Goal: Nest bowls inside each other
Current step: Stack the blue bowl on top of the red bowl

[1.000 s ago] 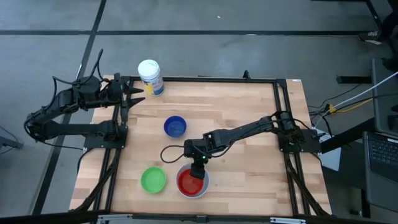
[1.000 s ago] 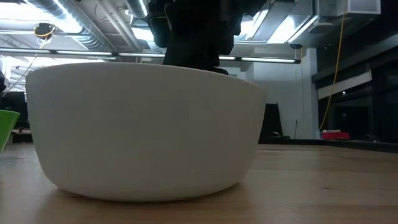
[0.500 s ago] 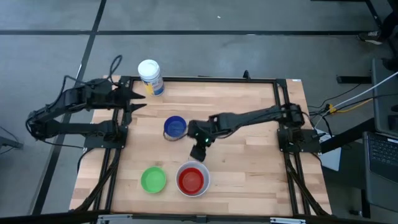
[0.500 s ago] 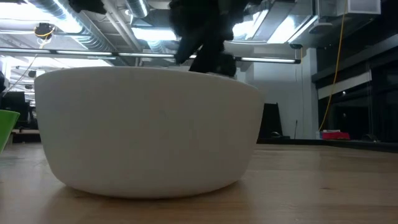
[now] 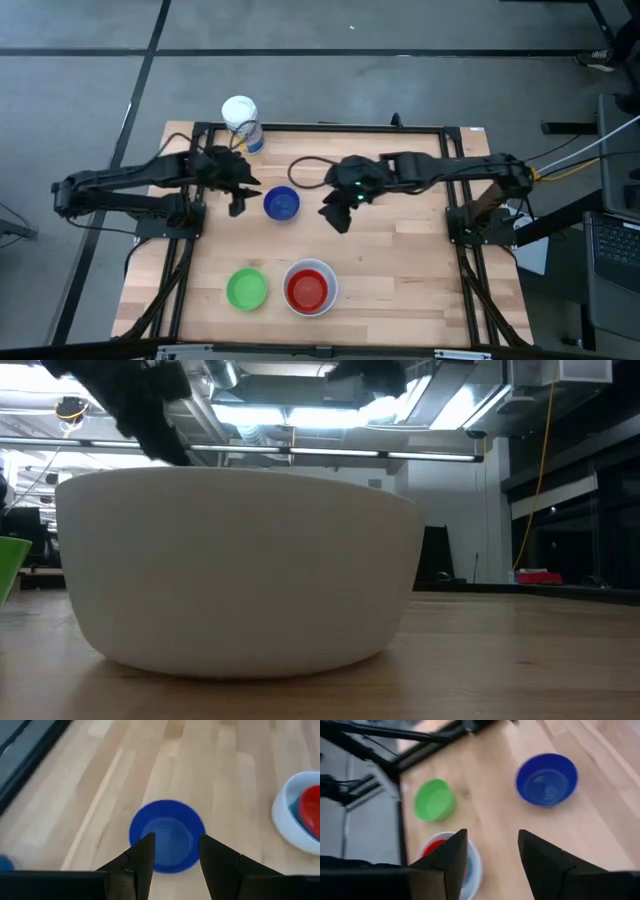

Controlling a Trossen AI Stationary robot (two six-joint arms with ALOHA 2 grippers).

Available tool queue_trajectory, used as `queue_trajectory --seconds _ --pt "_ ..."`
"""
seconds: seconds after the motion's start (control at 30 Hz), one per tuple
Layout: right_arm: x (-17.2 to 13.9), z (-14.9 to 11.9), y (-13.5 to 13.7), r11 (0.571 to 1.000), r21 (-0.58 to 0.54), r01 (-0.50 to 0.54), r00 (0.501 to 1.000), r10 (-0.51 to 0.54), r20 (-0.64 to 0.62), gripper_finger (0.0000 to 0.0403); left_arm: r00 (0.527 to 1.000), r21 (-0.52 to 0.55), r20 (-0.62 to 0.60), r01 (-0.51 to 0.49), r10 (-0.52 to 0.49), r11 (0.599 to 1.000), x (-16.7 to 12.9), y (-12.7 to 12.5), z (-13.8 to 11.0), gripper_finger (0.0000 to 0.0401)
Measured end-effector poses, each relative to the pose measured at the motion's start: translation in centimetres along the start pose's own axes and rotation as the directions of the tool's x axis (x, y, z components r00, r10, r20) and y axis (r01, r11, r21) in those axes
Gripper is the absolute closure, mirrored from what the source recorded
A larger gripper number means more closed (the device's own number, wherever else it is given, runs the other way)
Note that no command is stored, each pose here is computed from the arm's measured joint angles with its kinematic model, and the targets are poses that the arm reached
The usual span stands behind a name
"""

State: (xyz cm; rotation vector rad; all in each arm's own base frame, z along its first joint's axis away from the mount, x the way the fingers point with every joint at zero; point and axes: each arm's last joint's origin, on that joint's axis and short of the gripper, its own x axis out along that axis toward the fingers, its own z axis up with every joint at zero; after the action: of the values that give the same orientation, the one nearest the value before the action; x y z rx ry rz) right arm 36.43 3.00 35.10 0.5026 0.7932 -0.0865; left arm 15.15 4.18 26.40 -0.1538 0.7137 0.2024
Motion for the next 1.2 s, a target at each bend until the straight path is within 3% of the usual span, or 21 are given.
queue_trajectory --seconds 0.27,0.63,0.93,1.2 --pt "-4.3 -1.1 1.6 1.000 -0.004 -0.024 0.999 0.024 0.039 0.0194 0.977 -0.030 -0.209 0.031 -0.037 0.999 5.2 1.1 -1.7 0.0256" --pt "-5.3 -2.3 2.6 1.000 -0.013 -0.028 1.000 0.028 0.001 0.0217 0.985 -0.079 -0.168 0.018 -0.031 0.997 10.3 2.8 -0.9 0.0256" --pt "-5.9 -2.6 2.9 0.999 -0.005 -0.038 0.999 0.038 -0.004 0.0238 0.985 -0.093 -0.170 -0.027 0.010 0.995 11.9 5.0 -1.3 0.0256" --pt "-7.3 -2.6 2.8 0.999 0.028 -0.035 0.999 0.034 0.030 0.0227 0.976 -0.109 -0.214 0.025 -0.048 0.994 12.9 6.2 -2.1 0.0256"
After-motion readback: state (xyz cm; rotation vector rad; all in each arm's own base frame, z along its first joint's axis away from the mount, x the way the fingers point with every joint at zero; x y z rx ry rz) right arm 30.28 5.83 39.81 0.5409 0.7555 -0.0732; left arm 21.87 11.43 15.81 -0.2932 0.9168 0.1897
